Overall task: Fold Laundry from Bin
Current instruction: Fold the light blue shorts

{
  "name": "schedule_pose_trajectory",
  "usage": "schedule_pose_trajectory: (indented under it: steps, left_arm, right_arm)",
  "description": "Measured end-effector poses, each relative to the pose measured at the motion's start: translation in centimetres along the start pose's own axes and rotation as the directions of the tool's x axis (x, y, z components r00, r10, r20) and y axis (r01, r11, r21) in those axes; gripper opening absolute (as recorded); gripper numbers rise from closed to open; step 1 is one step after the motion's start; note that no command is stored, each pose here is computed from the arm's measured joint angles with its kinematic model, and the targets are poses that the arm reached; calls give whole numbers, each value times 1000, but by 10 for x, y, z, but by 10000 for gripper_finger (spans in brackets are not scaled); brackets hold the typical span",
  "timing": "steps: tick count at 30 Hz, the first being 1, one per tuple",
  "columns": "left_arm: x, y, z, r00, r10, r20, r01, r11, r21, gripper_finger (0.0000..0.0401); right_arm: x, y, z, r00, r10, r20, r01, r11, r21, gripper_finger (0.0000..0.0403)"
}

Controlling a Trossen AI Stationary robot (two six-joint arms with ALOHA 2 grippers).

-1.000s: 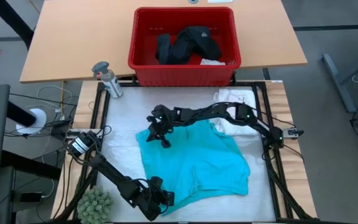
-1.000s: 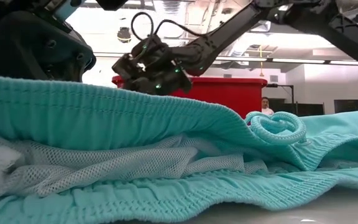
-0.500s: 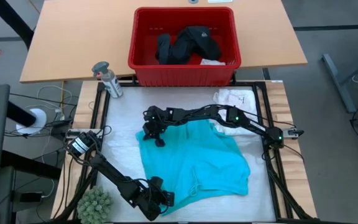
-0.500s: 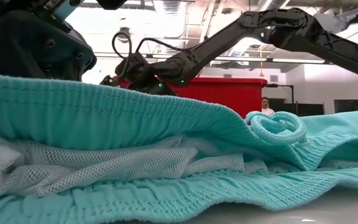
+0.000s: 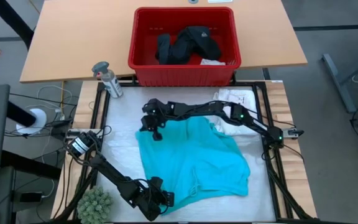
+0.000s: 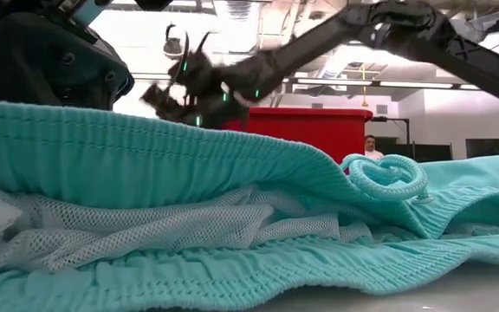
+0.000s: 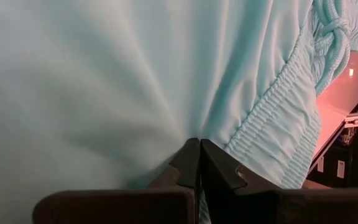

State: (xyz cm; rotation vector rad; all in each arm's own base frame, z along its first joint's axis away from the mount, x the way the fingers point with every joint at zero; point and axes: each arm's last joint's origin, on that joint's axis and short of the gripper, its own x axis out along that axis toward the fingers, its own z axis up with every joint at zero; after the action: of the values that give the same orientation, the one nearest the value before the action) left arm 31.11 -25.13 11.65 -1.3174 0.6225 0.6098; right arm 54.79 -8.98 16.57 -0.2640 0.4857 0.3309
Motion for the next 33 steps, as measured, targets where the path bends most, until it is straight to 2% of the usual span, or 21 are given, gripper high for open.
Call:
schedule_pose_trajectory:
  steps: [2,6,12,16,20,24,26,28,30,33]
  left_arm:
    - [0,0,0,1000,-4,9,4,1000,-3,0]
    - [-1,-3,1,999,-37,37,36,999,36,11]
    - [-12,-9,9,997,-34,69,23,987,158,85]
    - [-29,-20,18,998,-34,55,21,976,219,149]
    - [-49,-35,27,998,-59,9,54,956,289,189]
    - [-78,-52,36,990,-109,-84,133,914,384,195]
    - [-94,-63,40,978,-164,-128,203,889,410,190]
    - [-104,-73,40,968,-174,-178,237,864,444,180]
    - [-106,-78,40,968,-134,-212,223,846,484,168]
    - [-96,-79,36,976,-14,-218,130,839,528,135]
  right_arm:
    - [-11,-2,14,1000,-22,15,22,1000,-17,29]
    - [-33,0,32,1000,1,-28,-1,1000,-1,29]
    - [-90,15,85,999,25,-27,-27,998,-60,30]
    - [-141,34,124,999,40,-12,-41,996,-80,27]
    - [-216,59,162,999,47,9,-46,994,-97,27]
    - [-296,88,187,998,51,39,-49,997,-58,29]
    - [-337,104,194,996,48,71,-45,998,-40,29]
    - [-375,119,197,994,44,97,-42,999,-18,29]
    - [-411,133,198,990,35,139,-38,999,13,29]
    - [-451,152,196,985,10,175,-29,994,106,29]
